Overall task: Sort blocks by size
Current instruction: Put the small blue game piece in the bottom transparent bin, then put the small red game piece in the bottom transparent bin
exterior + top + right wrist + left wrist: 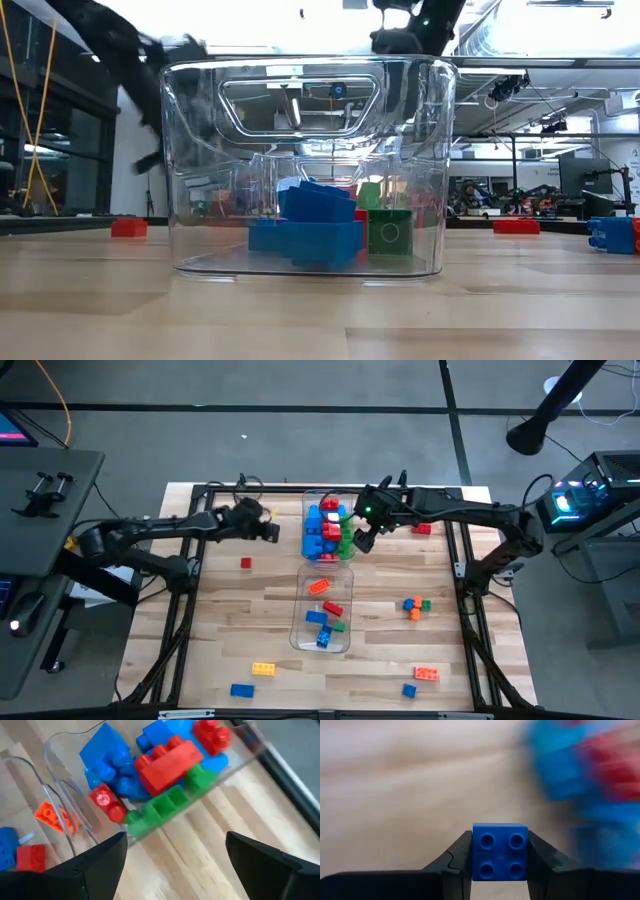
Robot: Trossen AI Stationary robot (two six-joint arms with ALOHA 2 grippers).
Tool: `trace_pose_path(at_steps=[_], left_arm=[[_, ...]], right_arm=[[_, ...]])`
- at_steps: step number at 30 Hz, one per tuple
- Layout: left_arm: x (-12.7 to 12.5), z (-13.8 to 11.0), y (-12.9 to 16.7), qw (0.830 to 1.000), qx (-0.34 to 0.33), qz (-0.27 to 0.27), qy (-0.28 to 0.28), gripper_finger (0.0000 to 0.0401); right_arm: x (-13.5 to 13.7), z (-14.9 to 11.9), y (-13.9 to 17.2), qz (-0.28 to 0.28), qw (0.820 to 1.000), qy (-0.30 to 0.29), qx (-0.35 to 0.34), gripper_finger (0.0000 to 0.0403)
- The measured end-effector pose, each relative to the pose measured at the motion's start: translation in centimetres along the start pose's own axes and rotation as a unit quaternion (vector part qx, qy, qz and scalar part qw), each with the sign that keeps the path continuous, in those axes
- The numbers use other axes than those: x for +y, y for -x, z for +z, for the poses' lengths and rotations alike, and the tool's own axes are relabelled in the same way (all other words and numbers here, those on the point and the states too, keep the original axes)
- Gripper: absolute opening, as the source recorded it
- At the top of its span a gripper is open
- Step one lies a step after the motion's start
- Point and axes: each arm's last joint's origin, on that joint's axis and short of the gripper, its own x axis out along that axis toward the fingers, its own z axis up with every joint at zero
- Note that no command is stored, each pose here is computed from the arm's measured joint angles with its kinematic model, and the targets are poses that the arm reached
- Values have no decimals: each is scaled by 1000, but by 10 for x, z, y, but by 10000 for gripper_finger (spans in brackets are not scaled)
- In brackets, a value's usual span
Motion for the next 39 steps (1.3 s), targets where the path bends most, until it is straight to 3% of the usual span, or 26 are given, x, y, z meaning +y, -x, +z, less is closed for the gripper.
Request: trace_pose_path(at_steps=[2, 4, 6, 9, 12, 15, 19, 24, 30, 33, 36, 39], left_arm=[[-19, 9, 18, 992, -49, -116, -30, 97], [-42, 13, 40, 969, -81, -219, -82, 97], [-65, 7, 57, 945, -80, -277, -152, 97], [-97, -14, 71, 912, -51, -311, -263, 97], [-127, -36, 72, 868, -41, -328, -369, 97], [-148, -48, 62, 843, -30, -334, -421, 104], [-154, -36, 53, 837, -5, -362, -411, 156], [-153, -37, 42, 844, 65, -375, -377, 217], [-153, -37, 39, 832, 94, -396, -378, 247], [-135, -17, 47, 850, 87, -363, -372, 249], [-112, 14, 60, 880, 36, -324, -345, 248], [-93, 45, 81, 891, -40, -320, -318, 247]], right_arm=[[-5, -3, 9, -19, 1000, -5, -5, 334], [-11, -5, 18, -50, 999, -14, -13, 334], [-18, -7, 26, -81, 996, -28, -22, 334], [-28, -8, 36, -95, 994, -43, -35, 334], [-35, -8, 39, -100, 993, -54, -36, 334], [-40, -10, 41, -99, 993, -57, -29, 334], [-40, -14, 42, -93, 994, -52, -10, 334], [-40, -19, 42, -91, 995, -45, 18, 334], [-43, -24, 44, -97, 994, -42, 39, 334], [-49, -31, 40, -109, 991, -35, 73, 334], [-66, -50, 22, -132, 982, -53, 127, 334], [-86, -76, -5, -152, 968, -76, 183, 334]])
